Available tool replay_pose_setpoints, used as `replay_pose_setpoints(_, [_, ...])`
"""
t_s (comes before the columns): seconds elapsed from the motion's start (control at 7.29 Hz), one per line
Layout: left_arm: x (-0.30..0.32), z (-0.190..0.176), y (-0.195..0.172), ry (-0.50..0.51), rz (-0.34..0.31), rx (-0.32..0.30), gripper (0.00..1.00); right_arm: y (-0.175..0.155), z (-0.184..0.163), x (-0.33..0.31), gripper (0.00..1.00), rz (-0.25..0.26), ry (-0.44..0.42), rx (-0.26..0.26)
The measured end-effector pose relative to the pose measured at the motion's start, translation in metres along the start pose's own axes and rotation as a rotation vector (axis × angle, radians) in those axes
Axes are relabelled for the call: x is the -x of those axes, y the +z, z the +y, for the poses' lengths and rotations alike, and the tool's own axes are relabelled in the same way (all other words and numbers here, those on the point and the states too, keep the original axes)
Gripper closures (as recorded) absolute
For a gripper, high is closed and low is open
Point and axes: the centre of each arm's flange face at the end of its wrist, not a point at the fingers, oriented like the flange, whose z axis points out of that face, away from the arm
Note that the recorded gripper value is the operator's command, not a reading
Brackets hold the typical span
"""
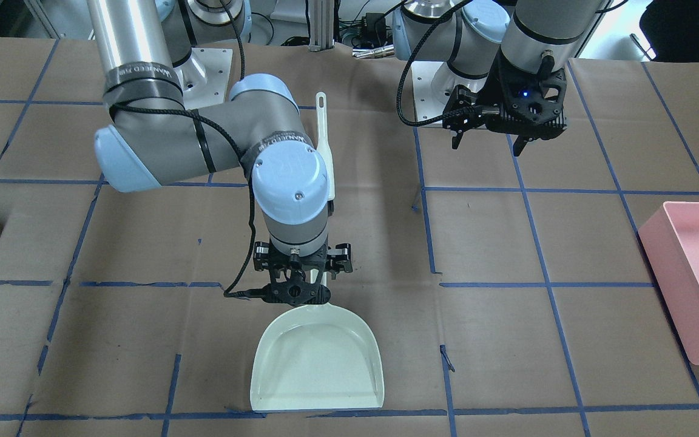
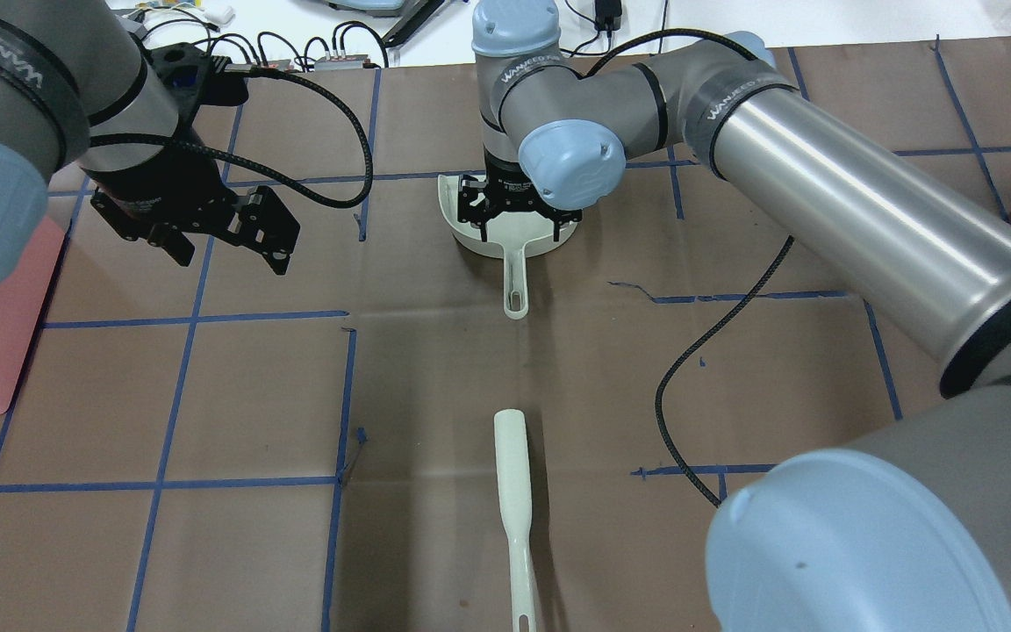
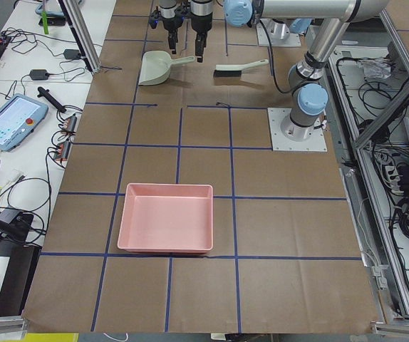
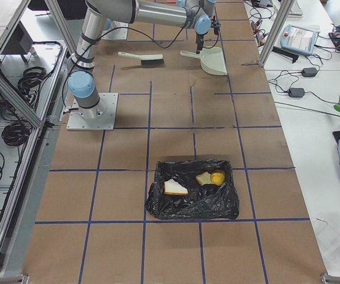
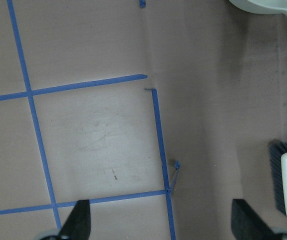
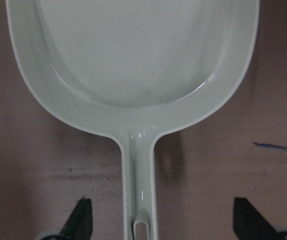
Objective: Sweep and dump trash in nearest bin
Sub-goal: 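Open the right gripper and lift it away from the dustpan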
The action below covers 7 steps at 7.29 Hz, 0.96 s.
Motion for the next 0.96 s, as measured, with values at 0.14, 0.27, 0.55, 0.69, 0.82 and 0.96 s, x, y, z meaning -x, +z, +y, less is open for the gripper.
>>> replay_pose_setpoints(0.14, [0.0,0.0,0.0,-0.001,0.0,0.0,0.0,-0.022,0.005,-0.023,0.0,0.002,-0.022,0.007])
replay_pose_setpoints(0.27, [0.0,0.0,0.0,-0.002,0.001,-0.001,0.0,-0.042,0.011,-0.051,0.0,0.004,-0.04,0.003])
replay_pose_setpoints(0.55, [-0.001,0.0,-0.001,-0.002,0.004,-0.003,0.0,-0.077,0.033,-0.115,0.0,0.016,-0.062,-0.027])
replay_pose_setpoints(0.69, [-0.001,0.0,-0.001,-0.002,0.004,-0.002,0.0,-0.092,0.047,-0.142,0.0,0.02,-0.06,-0.045])
replay_pose_setpoints(0.82, [-0.001,0.0,-0.001,-0.002,0.005,-0.001,0.0,-0.106,0.064,-0.162,0.0,0.022,-0.056,-0.064])
replay_pose_setpoints(0.96, [-0.002,0.0,-0.001,-0.001,0.005,-0.001,0.0,-0.119,0.082,-0.176,0.0,0.033,-0.058,-0.075])
